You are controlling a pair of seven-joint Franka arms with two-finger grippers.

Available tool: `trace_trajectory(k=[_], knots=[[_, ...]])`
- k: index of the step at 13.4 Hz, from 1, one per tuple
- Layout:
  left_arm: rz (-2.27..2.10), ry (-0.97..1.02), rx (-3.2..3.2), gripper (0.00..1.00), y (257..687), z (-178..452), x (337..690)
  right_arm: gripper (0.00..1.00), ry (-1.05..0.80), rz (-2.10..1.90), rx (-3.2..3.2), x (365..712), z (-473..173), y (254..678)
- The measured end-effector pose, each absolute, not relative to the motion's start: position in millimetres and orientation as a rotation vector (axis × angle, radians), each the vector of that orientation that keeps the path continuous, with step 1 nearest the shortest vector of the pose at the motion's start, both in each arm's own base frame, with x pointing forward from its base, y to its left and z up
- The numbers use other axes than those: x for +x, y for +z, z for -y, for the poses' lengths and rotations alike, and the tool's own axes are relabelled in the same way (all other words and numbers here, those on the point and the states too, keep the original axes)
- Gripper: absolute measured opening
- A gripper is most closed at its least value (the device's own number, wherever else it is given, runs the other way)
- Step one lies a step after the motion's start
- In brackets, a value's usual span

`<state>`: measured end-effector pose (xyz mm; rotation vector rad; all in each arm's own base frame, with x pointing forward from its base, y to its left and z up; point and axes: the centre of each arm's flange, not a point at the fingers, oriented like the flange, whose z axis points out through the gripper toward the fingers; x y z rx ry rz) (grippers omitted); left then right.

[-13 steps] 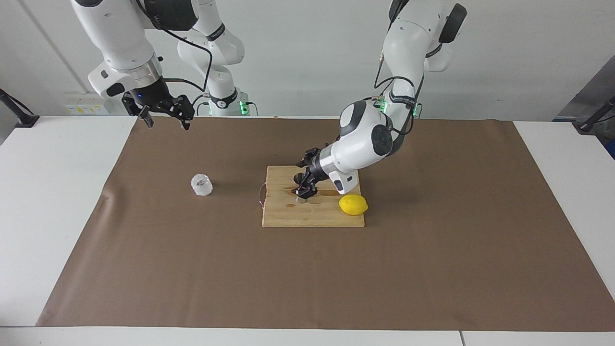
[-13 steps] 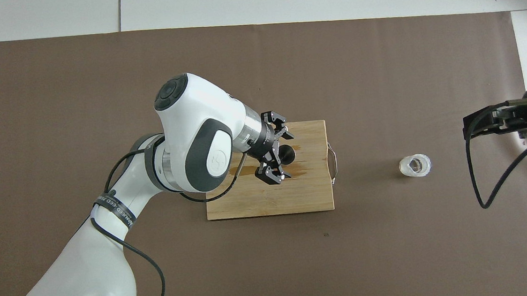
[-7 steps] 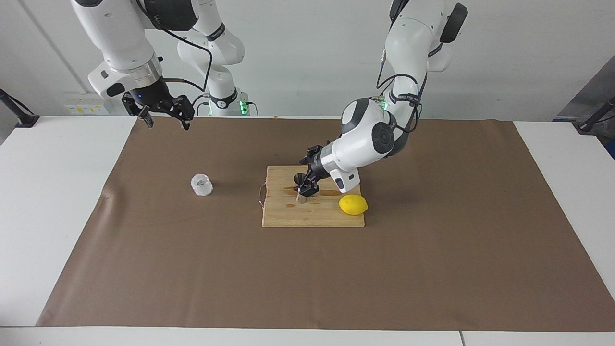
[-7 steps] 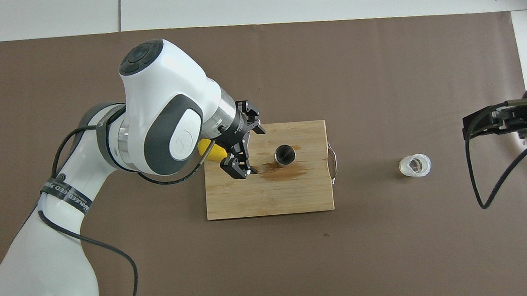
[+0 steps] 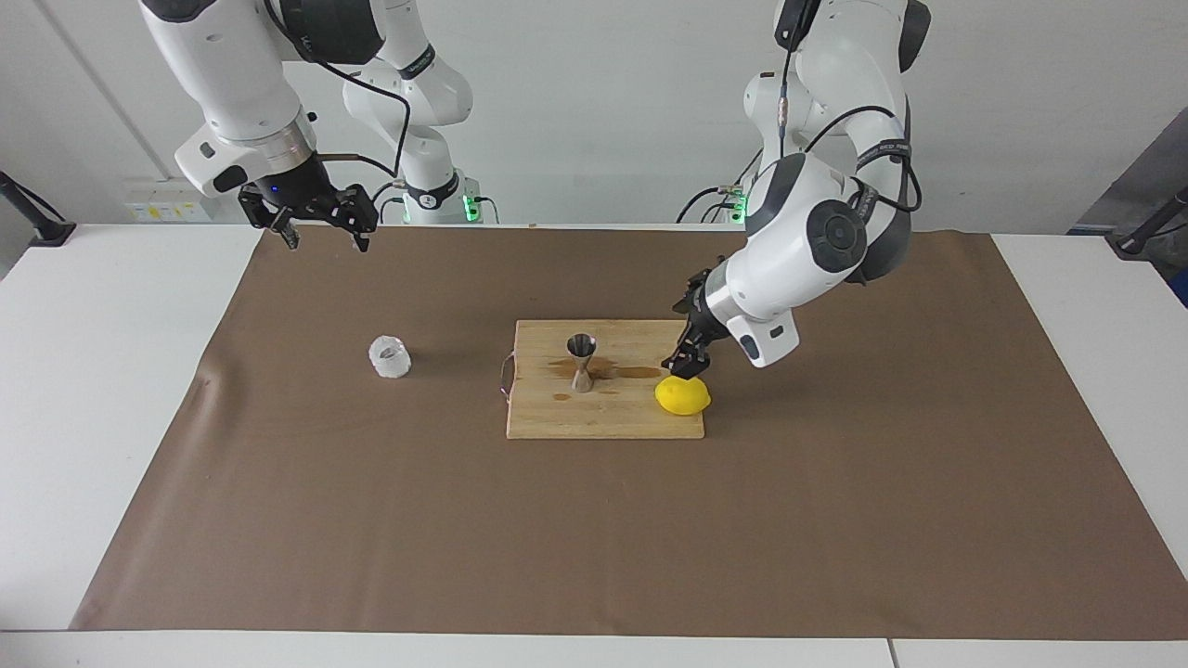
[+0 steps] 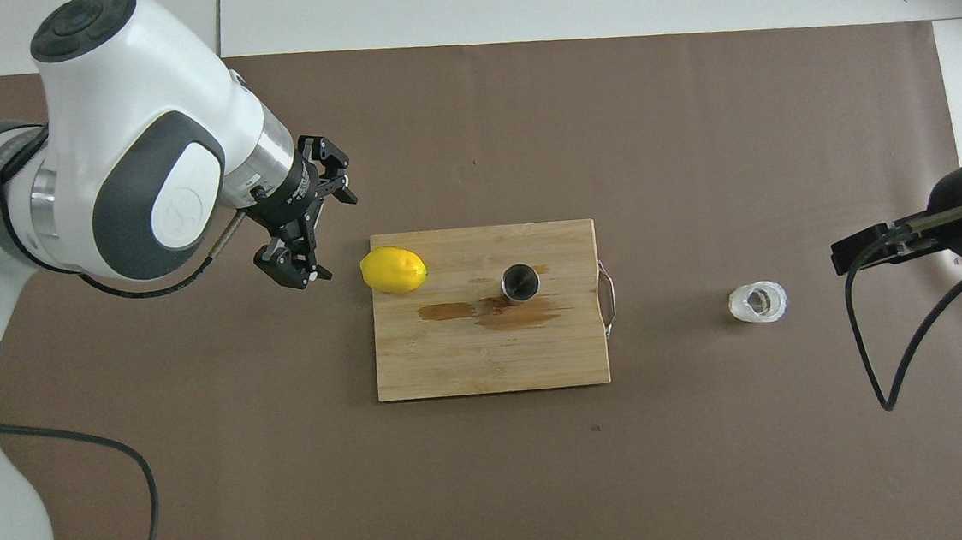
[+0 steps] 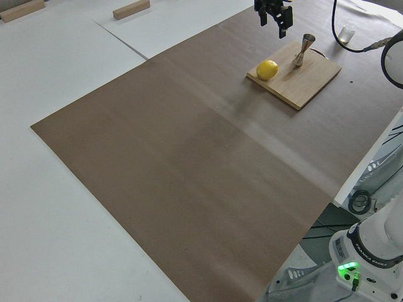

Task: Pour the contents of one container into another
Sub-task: 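Withdraw the left gripper while the right gripper reaches the white cup, then close the right gripper around the small white cup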

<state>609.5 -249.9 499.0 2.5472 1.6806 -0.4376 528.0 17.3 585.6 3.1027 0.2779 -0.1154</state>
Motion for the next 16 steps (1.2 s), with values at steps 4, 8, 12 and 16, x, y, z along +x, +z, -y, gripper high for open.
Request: trace_trajectory(k=[4,8,12,16], knots=[[-1.536,-0.481,2.728,1.0,510,179,609,1.0,-0.082,-0.687,3.044,519,-16,564],[-1.321,-0.439,2.795,1.0,531,119,614,1.0,-0.041,-1.138,2.924,520,-4,538],[-1.229,-0.362,2.891,1.0,538,83,617,1.0,0.028,-1.573,2.811,521,19,489],[-1.021,-0.356,2.939,1.0,538,34,622,1.0,0.076,-1.927,2.753,524,50,428]])
